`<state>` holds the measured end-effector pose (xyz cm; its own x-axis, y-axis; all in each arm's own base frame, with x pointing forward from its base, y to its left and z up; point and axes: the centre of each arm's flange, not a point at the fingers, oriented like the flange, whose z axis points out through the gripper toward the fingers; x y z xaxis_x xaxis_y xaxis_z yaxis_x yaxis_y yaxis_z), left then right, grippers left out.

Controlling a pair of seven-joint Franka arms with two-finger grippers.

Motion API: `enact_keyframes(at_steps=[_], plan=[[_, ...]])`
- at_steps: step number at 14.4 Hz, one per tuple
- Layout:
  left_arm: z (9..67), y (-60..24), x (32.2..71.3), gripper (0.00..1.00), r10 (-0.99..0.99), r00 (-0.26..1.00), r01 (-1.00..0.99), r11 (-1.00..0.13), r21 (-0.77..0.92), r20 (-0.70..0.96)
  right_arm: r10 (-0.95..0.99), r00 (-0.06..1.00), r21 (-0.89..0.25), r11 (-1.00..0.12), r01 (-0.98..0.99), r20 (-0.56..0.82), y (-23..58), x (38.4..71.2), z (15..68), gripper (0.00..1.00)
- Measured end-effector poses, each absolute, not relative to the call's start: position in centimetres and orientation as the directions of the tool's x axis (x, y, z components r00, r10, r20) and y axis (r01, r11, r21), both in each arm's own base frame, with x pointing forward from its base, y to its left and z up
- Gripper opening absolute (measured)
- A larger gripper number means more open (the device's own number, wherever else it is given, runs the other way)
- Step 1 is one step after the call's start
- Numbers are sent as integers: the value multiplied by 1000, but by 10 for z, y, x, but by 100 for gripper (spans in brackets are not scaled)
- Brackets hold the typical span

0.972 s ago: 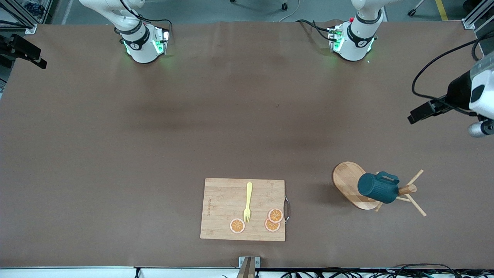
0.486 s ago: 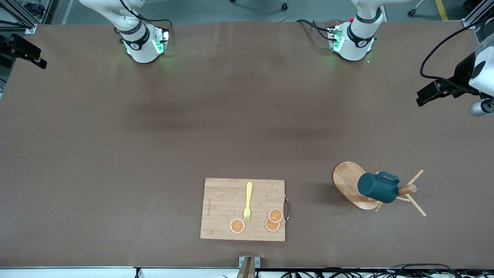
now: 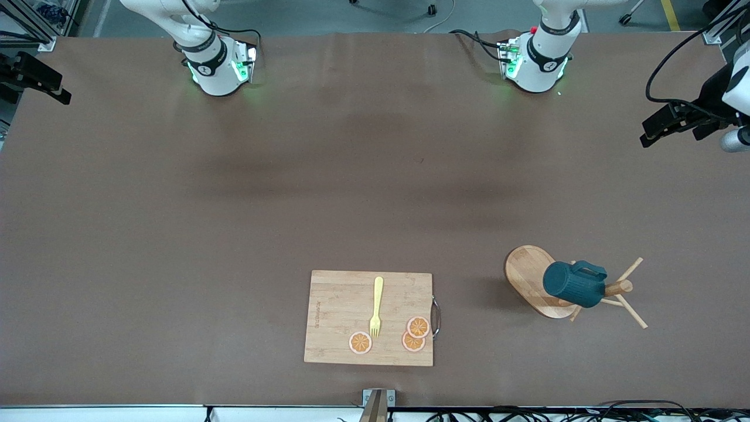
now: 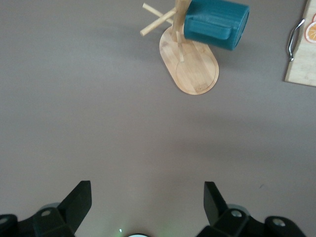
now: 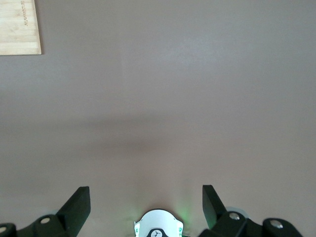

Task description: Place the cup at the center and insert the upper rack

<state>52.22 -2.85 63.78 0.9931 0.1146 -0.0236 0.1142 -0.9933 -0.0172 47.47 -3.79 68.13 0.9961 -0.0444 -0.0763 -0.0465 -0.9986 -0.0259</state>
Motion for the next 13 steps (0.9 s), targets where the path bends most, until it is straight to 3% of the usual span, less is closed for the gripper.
enact_keyframes(at_steps=[13], plan=[[649, -83, 499, 100, -58, 997, -60, -998, -32, -59, -46, 996, -17, -999, -47, -76, -39, 475, 681, 100]])
